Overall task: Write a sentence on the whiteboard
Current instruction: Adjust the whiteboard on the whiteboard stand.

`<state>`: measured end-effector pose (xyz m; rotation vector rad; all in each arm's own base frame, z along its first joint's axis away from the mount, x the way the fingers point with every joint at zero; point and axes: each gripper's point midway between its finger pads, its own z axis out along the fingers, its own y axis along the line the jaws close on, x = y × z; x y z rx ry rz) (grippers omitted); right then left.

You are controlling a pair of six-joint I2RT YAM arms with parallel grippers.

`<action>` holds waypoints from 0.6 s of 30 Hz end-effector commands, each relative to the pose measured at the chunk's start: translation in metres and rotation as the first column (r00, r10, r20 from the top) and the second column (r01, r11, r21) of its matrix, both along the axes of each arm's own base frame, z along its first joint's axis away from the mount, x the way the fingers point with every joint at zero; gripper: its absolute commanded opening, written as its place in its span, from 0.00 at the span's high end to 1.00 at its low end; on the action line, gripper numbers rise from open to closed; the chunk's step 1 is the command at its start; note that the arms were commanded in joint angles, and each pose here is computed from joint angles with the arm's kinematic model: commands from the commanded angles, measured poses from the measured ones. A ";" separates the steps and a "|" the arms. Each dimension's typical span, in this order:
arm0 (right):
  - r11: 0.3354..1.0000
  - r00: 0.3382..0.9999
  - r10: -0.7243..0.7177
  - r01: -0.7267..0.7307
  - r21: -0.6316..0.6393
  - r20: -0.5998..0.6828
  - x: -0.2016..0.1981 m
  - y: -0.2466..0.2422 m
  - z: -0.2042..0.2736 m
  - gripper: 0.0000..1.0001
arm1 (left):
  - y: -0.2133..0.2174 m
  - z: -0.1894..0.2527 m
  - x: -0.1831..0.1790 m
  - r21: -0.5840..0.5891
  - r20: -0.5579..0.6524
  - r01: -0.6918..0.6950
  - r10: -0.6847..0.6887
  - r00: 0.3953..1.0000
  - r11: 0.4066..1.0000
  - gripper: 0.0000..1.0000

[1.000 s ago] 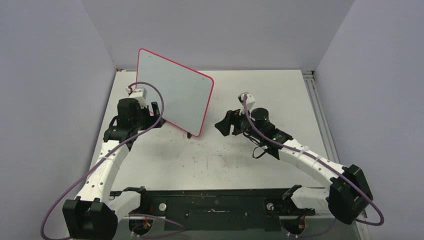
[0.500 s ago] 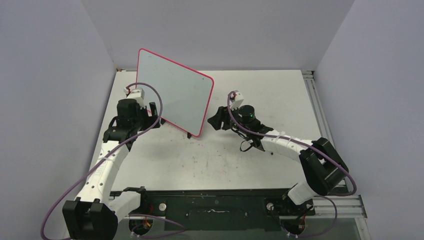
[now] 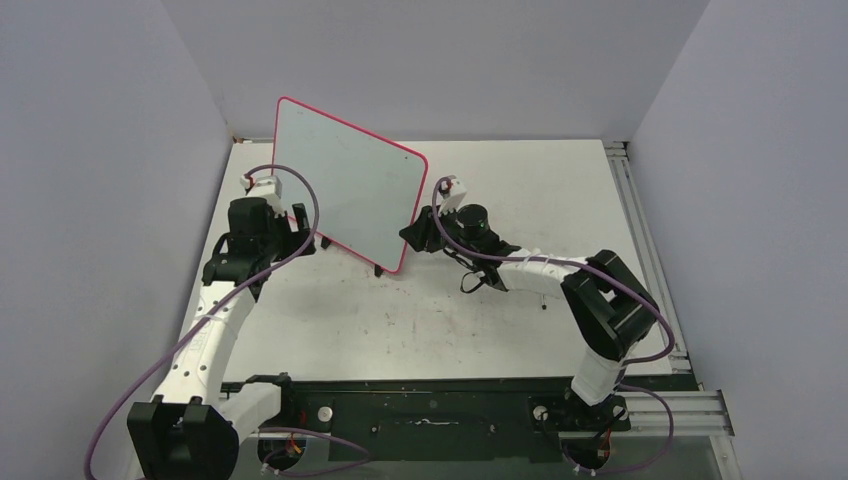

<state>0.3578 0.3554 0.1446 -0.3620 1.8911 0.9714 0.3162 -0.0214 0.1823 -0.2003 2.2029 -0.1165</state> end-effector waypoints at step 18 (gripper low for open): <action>0.995 0.995 0.016 -0.025 0.093 0.099 0.004 0.009 0.022 0.95 | 0.002 0.006 0.009 -0.018 0.018 0.003 -0.003 1.000 1.000 0.19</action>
